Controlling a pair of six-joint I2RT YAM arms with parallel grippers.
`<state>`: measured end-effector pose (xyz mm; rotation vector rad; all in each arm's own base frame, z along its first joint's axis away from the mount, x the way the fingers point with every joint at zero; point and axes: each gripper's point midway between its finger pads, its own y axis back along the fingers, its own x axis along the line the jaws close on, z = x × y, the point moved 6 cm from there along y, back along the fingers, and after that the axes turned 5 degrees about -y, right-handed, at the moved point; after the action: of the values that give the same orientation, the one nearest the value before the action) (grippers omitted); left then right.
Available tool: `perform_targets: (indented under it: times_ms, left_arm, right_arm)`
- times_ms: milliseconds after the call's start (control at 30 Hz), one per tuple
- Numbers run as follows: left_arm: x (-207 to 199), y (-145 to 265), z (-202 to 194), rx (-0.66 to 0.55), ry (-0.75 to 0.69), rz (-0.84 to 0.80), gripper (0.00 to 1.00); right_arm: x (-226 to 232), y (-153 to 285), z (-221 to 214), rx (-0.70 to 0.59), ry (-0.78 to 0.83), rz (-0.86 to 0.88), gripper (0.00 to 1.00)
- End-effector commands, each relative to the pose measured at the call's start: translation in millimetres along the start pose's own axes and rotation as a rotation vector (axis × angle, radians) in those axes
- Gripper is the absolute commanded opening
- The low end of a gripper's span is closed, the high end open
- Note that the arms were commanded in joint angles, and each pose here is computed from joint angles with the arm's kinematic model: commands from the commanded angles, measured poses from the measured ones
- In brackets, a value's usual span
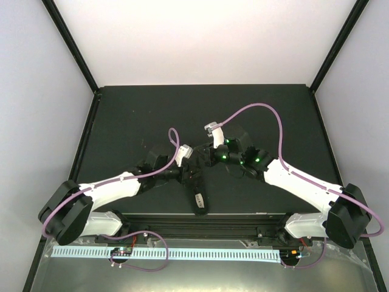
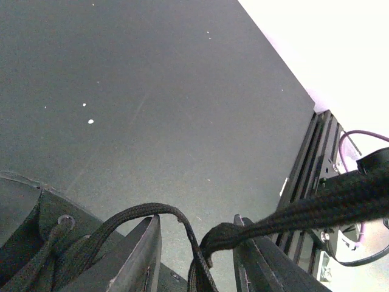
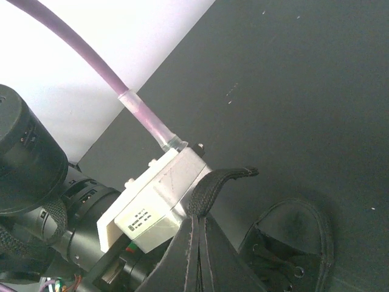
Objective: Tie the shoes
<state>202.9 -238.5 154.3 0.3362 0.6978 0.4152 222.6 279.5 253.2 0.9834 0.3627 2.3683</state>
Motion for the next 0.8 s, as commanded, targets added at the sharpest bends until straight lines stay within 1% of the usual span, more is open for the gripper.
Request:
perform_targets:
  times_ms: [0,100,167,267,433,533,700,733,767]
  left_arm:
    - [2.4,-2.6,17.3,-0.042,-0.027,0.031,0.34]
    - [5.9,-5.7,15.5,-0.029,-0.021,0.044,0.31]
    - [6.9,-7.2,14.9,-0.022,-0.017,0.047,0.28]
    - [7.1,-6.9,14.3,-0.022,-0.017,0.05,0.2]
    - [6.8,-1.5,12.5,-0.045,-0.018,0.063,0.03]
    - [2.7,5.6,14.2,-0.074,-0.028,0.058,0.02]
    - [3.8,6.7,9.1,-0.056,-0.007,0.067,0.02]
    - [4.1,6.7,7.6,-0.044,0.002,0.07,0.03]
    - [4.9,6.6,6.2,-0.032,0.014,0.075,0.07]
  right_arm:
    - [13.2,3.1,9.7,-0.031,0.007,0.047,0.02]
    - [14.0,1.9,9.5,-0.029,0.004,0.051,0.02]
    - [14.3,0.8,8.9,-0.028,0.002,0.054,0.02]
    - [13.9,-0.3,8.5,-0.027,0.002,0.052,0.02]
    - [11.1,-2.6,7.2,-0.024,0.003,0.037,0.02]
    - [8.9,-4.8,5.8,-0.019,0.004,0.024,0.02]
    - [5.8,-8.0,4.1,-0.014,0.001,0.008,0.02]
    - [6.2,-8.5,4.0,-0.013,0.002,0.007,0.02]
    - [5.7,-8.8,3.3,-0.012,0.002,0.005,0.02]
